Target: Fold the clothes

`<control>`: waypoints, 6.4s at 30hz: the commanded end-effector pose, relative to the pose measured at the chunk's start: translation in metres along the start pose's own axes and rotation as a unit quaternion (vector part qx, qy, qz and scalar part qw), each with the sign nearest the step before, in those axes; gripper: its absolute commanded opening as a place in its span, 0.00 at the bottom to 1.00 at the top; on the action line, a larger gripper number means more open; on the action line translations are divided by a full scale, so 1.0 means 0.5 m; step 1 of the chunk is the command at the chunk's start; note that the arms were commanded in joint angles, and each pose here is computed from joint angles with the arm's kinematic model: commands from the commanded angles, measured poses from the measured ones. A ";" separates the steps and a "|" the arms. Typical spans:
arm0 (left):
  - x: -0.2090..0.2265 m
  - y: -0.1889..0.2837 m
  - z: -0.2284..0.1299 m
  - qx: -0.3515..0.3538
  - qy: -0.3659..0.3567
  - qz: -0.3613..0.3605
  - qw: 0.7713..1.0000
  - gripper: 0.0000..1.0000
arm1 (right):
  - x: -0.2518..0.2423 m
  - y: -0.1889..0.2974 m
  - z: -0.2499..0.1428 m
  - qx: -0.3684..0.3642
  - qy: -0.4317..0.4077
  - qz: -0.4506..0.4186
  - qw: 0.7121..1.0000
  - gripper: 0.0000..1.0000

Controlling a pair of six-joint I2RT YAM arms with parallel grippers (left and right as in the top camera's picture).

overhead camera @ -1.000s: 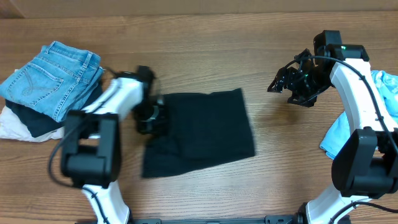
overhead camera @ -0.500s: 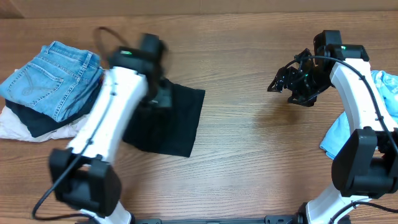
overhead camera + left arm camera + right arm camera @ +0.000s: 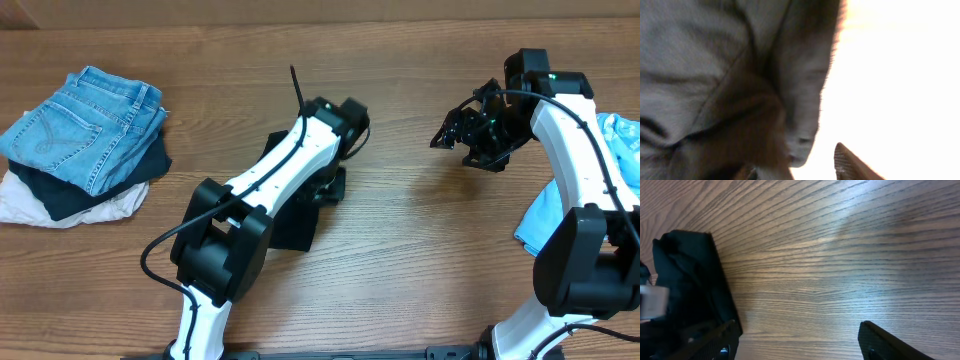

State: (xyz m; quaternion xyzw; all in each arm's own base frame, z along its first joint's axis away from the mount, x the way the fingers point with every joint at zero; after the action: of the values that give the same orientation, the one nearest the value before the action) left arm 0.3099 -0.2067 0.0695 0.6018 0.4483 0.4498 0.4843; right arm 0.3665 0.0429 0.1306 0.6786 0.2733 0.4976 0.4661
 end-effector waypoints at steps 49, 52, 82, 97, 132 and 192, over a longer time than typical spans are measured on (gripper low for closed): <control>0.474 0.518 -0.160 -0.311 0.122 -0.153 0.930 0.82 | 0.459 -0.261 -0.145 -0.040 0.395 0.146 0.906 0.61; 0.474 0.518 -0.160 -0.311 0.118 -0.152 0.931 0.82 | 0.462 -0.257 -0.144 -0.038 0.397 0.156 0.904 0.53; 0.480 0.516 -0.161 -0.310 0.115 -0.140 0.933 0.86 | 0.379 -0.186 -0.009 -0.043 0.249 0.201 0.946 0.16; 0.484 0.400 -0.163 -0.215 0.127 -0.130 0.960 0.78 | 0.387 -0.097 -0.047 -0.017 0.269 0.258 0.928 0.14; 0.328 0.035 0.006 -0.287 0.012 -0.318 0.904 0.04 | 0.199 -0.207 0.019 -0.081 0.094 -0.050 0.991 0.04; 0.020 0.014 0.005 -0.195 -0.093 -0.431 0.876 0.09 | 0.173 -0.198 -0.015 -0.043 0.122 -0.074 0.989 0.04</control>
State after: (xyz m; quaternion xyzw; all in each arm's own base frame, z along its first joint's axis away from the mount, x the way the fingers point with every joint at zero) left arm 0.3345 -0.1693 0.0661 0.2628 0.5337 0.2604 0.7605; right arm 0.3939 0.1562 0.0578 0.5803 0.3735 0.5303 0.4925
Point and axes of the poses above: each gripper's point midway between its finger pads, its own y axis back along the fingers, its own x axis along the line the jaws close on, z = x × y, the point moved 1 cm from there along y, back along the fingers, and after that the axes turned 6 degrees about -y, right-handed, at the moved point
